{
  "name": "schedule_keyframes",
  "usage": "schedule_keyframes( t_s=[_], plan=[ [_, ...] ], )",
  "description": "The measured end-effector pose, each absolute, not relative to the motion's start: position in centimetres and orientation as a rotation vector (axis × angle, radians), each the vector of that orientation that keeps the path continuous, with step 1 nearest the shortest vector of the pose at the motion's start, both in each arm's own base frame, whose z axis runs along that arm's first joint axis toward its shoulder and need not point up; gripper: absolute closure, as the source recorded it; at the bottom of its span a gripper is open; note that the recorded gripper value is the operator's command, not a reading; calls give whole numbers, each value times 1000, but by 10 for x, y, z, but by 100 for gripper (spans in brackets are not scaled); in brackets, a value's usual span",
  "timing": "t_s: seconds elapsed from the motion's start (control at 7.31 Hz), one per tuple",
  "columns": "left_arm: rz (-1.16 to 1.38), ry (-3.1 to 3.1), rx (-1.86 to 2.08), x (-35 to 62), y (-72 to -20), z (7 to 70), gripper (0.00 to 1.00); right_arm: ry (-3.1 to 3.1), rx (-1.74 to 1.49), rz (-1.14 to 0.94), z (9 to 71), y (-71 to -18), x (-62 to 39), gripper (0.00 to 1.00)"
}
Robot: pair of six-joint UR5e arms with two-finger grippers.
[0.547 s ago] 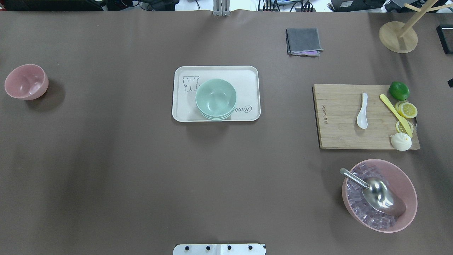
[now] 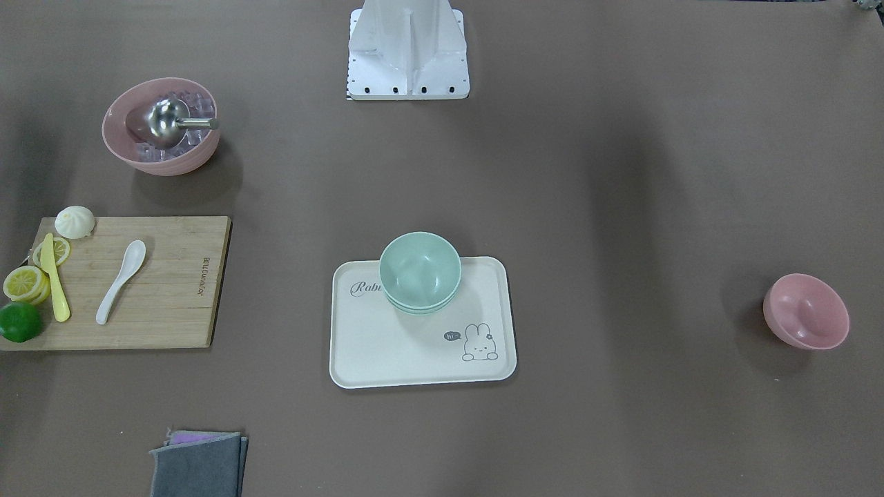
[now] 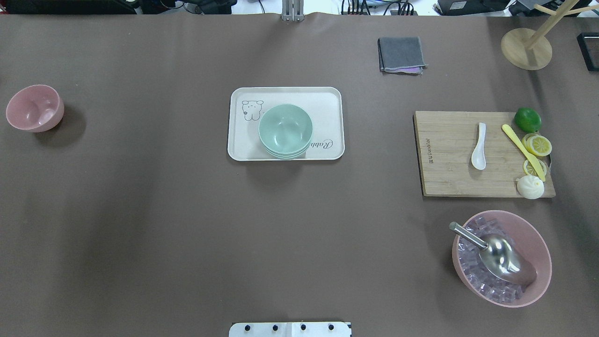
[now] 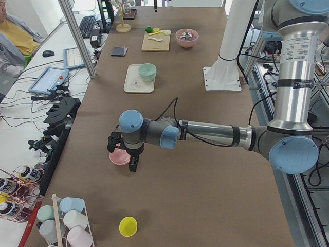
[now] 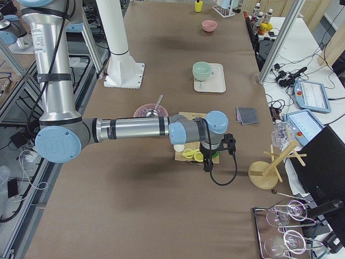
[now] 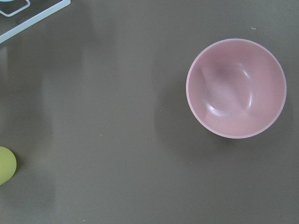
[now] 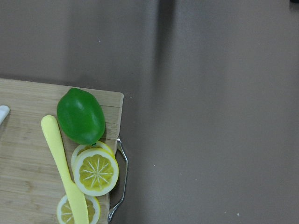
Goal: Stack pink bowl on green and place spoon
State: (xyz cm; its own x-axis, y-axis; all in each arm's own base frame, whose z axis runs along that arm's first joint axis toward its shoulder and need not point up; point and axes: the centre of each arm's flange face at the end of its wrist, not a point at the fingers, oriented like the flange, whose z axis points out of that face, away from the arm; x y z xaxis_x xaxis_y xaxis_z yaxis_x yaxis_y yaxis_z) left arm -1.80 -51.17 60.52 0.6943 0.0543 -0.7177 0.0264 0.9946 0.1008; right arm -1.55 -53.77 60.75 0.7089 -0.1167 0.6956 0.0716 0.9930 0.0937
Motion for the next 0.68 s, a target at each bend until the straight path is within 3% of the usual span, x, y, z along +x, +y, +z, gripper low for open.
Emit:
schedule_keyframes(
  t_s=[0.68],
  plan=[
    [39, 810, 110, -3, -516, 599, 1, -740, 102, -240, 617, -534, -13, 0]
  ],
)
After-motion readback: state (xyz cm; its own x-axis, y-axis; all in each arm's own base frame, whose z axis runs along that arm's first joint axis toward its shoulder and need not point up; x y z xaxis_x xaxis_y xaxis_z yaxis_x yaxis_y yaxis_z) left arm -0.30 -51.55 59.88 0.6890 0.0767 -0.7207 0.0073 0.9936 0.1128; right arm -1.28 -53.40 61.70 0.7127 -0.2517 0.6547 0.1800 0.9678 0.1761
